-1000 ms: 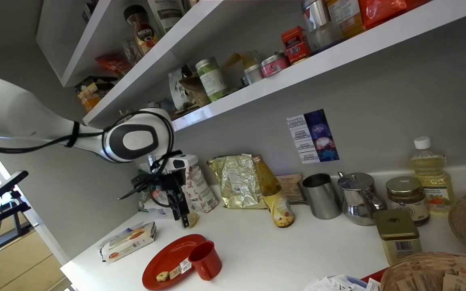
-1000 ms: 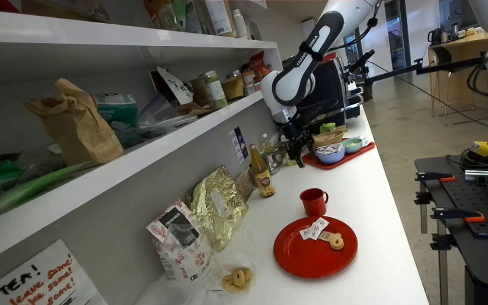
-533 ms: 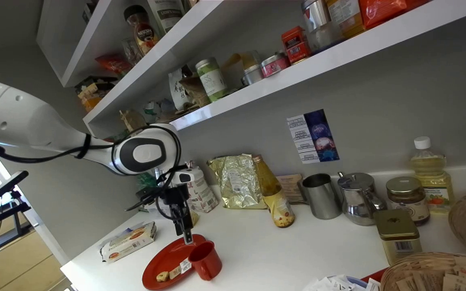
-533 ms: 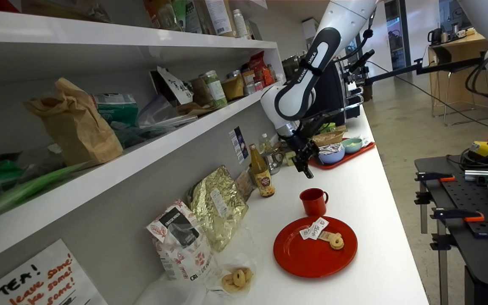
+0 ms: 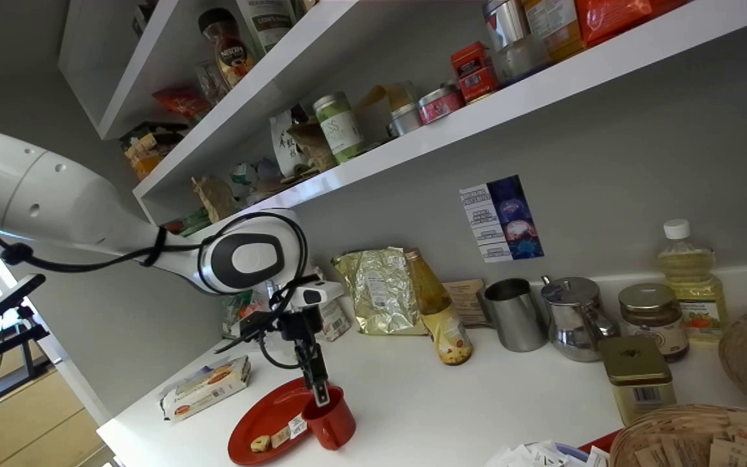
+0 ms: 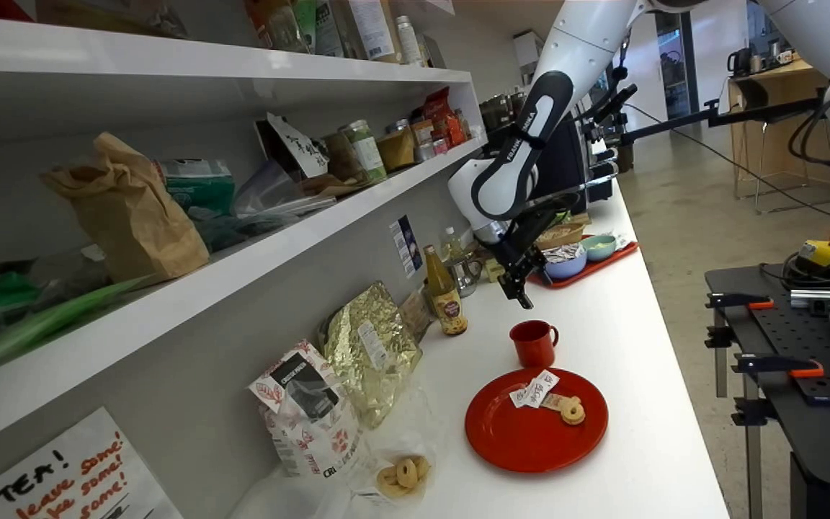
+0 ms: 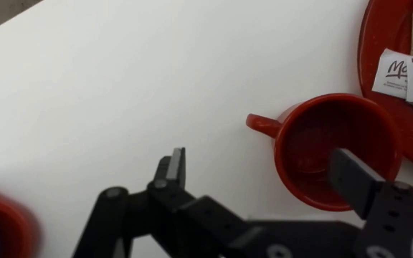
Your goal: Put the cup on the plate
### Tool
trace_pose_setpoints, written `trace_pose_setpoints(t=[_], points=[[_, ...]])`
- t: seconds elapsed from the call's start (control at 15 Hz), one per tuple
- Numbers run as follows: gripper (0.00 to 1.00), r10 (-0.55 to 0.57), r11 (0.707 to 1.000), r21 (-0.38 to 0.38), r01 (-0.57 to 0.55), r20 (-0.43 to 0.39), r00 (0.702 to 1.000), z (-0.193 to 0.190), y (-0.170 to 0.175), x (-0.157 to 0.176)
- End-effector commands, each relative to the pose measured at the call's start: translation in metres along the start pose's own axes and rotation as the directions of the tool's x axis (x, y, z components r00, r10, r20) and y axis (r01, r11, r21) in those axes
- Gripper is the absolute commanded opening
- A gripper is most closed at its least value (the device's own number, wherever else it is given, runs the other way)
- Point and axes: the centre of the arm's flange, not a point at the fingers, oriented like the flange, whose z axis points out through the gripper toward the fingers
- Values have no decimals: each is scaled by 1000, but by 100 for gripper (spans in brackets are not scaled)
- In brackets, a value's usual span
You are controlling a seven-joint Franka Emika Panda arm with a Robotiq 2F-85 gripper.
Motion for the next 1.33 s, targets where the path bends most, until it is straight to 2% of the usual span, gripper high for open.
trace_pose_setpoints(t=[0.0, 0.4, 1.27], points=[[100, 54, 998, -11, -54, -60, 997, 1, -5, 17], [100, 60, 998, 5, -60, -72, 996, 3, -8, 28], [100, 26, 999, -25, -26, 11, 1000, 38, -25, 28]])
